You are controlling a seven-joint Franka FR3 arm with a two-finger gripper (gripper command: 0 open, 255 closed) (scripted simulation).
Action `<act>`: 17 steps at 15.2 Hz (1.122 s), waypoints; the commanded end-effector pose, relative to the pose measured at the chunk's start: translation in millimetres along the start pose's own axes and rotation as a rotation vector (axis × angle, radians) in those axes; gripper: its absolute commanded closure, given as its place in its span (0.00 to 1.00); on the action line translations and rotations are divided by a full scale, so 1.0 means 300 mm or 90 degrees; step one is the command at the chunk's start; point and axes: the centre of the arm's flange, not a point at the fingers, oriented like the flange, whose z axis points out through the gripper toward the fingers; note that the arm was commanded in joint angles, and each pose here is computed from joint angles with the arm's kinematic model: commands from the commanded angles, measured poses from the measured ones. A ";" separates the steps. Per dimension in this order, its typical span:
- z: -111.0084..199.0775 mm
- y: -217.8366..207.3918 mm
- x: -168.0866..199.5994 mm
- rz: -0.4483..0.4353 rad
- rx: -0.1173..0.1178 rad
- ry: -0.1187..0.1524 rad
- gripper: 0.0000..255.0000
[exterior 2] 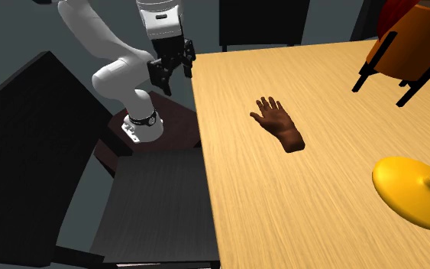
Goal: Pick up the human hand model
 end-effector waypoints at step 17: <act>-0.001 -0.034 0.746 0.040 0.075 -0.063 0.00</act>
